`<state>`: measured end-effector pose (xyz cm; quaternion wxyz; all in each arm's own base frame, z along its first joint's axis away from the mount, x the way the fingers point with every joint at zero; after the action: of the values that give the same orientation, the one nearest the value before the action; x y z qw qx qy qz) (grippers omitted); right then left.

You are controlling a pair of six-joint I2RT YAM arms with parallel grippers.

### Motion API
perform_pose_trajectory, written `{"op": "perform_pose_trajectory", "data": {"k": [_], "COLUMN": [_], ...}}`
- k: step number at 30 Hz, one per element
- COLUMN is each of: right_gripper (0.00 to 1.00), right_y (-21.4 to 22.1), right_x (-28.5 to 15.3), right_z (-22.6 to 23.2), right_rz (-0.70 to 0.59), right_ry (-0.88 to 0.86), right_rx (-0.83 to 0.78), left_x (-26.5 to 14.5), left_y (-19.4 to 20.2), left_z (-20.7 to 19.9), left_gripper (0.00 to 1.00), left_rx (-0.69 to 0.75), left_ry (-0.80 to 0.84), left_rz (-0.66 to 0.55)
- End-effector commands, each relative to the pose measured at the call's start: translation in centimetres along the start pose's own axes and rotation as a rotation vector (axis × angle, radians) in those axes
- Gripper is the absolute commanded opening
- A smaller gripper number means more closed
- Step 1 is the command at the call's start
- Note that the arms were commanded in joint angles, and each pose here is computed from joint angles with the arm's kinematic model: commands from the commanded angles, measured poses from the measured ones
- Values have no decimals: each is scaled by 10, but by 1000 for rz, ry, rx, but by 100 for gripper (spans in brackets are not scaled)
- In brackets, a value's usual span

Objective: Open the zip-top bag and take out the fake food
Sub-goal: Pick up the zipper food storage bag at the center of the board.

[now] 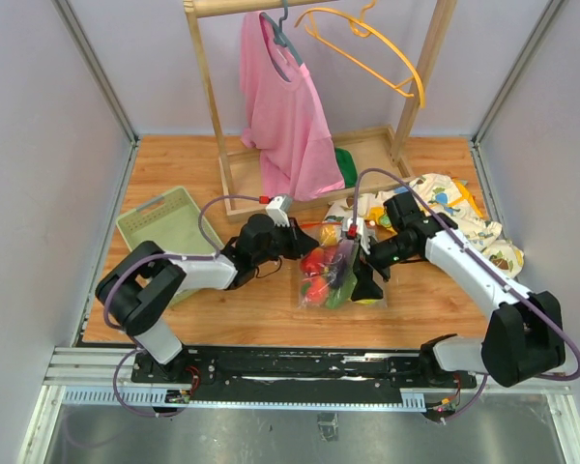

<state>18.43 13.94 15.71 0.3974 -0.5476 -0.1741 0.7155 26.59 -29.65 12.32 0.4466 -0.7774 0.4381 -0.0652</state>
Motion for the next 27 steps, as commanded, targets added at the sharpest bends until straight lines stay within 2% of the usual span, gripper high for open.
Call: {"op": "perform_pose_trajectory", "data": {"k": [1, 10, 15, 21, 27], "right_gripper": [99, 99, 98, 98, 99], "right_y": [-23, -87, -121, -135, -118], "right_x": [-16, -82, -120, -123, -115], "right_z": [16, 21, 21, 31, 12], "right_rz": [-30, -162, -286, -382, -365], "right_ry": [-40, 60, 112, 40, 68], "right_rx": [-46, -235, -316, -374, -315], "left_x": [-18, -57, -75, -89, -98], "left_y": [-21, -44, -53, -54, -47], "left_z": [-5, -47, -66, -84, -88], "left_gripper": [0, 0, 0, 0, 0], "left_rx": [192, 593, 769, 918, 973], "left_ry": [16, 142, 200, 293, 320], "left_rz": [-101, -211, -229, -227, -223]}}
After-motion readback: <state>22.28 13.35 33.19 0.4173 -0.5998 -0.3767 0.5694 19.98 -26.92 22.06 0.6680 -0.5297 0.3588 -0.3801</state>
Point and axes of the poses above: each gripper's point midway between its finger pads, its own x axis out along the fingers, its own z axis along the line the jaws close on, y = z × x, the point moved 6 cm from there along -x, back along the fingers, and after that the axes turned 5 degrees about x, right-handed, at the moved point
